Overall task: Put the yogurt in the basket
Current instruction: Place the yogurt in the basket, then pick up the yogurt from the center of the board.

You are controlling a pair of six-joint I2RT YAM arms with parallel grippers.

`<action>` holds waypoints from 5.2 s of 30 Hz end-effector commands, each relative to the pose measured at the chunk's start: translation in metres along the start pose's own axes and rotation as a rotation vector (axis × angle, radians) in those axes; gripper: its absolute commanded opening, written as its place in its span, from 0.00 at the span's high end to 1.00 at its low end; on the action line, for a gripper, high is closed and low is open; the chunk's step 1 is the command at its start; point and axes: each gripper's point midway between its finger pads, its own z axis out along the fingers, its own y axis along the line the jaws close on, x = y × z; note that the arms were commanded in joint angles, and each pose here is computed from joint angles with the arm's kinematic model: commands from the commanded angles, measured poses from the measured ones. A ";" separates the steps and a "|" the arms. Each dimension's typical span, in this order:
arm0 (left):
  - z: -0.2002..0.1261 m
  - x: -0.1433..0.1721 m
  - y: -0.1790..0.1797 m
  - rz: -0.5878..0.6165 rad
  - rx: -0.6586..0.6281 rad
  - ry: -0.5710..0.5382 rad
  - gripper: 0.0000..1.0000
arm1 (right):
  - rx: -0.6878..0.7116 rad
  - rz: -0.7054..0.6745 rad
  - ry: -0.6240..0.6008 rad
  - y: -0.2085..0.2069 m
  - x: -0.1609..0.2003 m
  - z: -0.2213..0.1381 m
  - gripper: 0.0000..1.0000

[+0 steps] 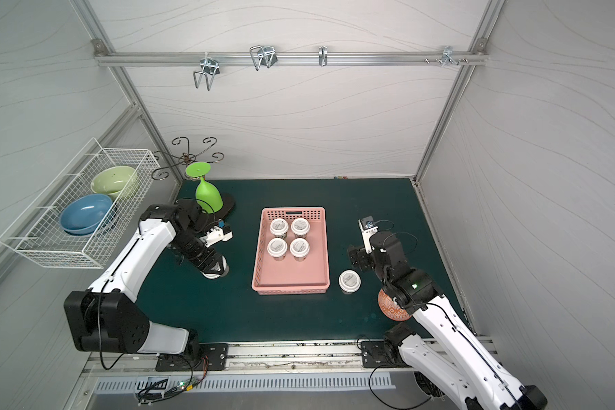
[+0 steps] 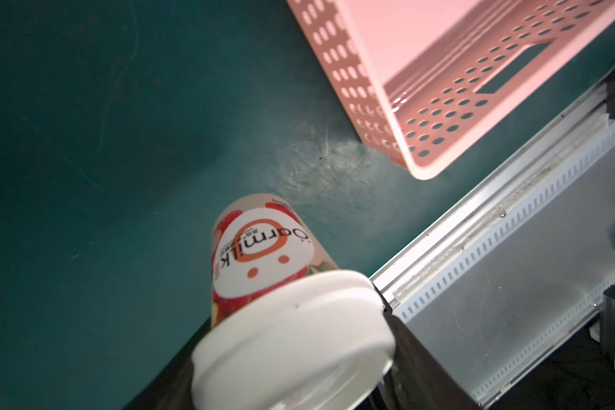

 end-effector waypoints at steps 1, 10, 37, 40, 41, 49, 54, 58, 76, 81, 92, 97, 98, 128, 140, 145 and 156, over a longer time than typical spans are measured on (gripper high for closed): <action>-0.008 -0.014 -0.024 0.015 0.041 -0.003 0.35 | 0.016 0.022 -0.037 -0.003 -0.007 -0.003 0.01; -0.004 -0.057 -0.061 0.163 0.041 0.046 0.35 | 0.021 0.024 -0.039 -0.003 -0.006 -0.002 0.01; 0.100 -0.104 -0.100 0.351 0.062 0.257 0.37 | -0.005 0.047 -0.022 0.003 -0.001 0.004 0.01; 0.109 -0.103 -0.096 0.350 0.054 0.273 0.37 | -0.014 0.053 -0.011 0.005 0.000 0.005 0.01; 0.112 -0.102 -0.095 0.349 0.051 0.277 0.37 | -0.014 0.052 -0.008 0.005 0.001 0.005 0.01; 0.128 -0.102 -0.088 0.344 0.048 0.296 0.36 | -0.014 0.055 -0.001 0.005 0.001 0.006 0.01; 0.135 -0.101 -0.082 0.352 0.026 0.303 0.34 | -0.027 0.062 0.016 0.008 0.003 0.008 0.01; 0.137 -0.100 -0.081 0.345 0.025 0.304 0.31 | -0.035 0.069 0.026 0.009 0.003 0.008 0.01; 0.068 -0.109 -0.101 0.357 -0.031 0.065 0.12 | -0.229 0.533 0.418 0.034 0.043 0.006 0.01; 0.045 -0.111 -0.106 0.349 -0.056 -0.046 0.11 | -0.272 0.590 0.519 0.045 0.061 0.007 0.01; -0.006 -0.113 -0.064 0.136 -0.152 -0.309 0.01 | -0.307 0.644 0.661 0.062 0.089 0.013 0.01; -0.009 -0.103 -0.037 0.028 -0.208 -0.363 0.01 | -0.307 0.660 0.733 0.068 0.105 0.014 0.01; -0.009 -0.100 -0.033 0.015 -0.215 -0.367 0.01 | -0.303 0.662 0.742 0.068 0.108 0.014 0.01; 0.016 -0.034 0.056 -0.370 -0.263 -0.485 0.01 | -0.284 0.651 0.846 0.082 0.144 0.038 0.07; 0.014 -0.031 0.061 -0.400 -0.254 -0.508 0.01 | -0.296 0.644 0.865 0.086 0.151 0.040 0.28; 0.015 -0.028 0.062 -0.411 -0.251 -0.527 0.01 | -0.290 0.628 0.857 0.082 0.146 0.037 0.31; 0.011 -0.026 0.069 -0.431 -0.269 -0.572 0.01 | -0.302 0.549 0.798 0.080 0.099 0.014 0.29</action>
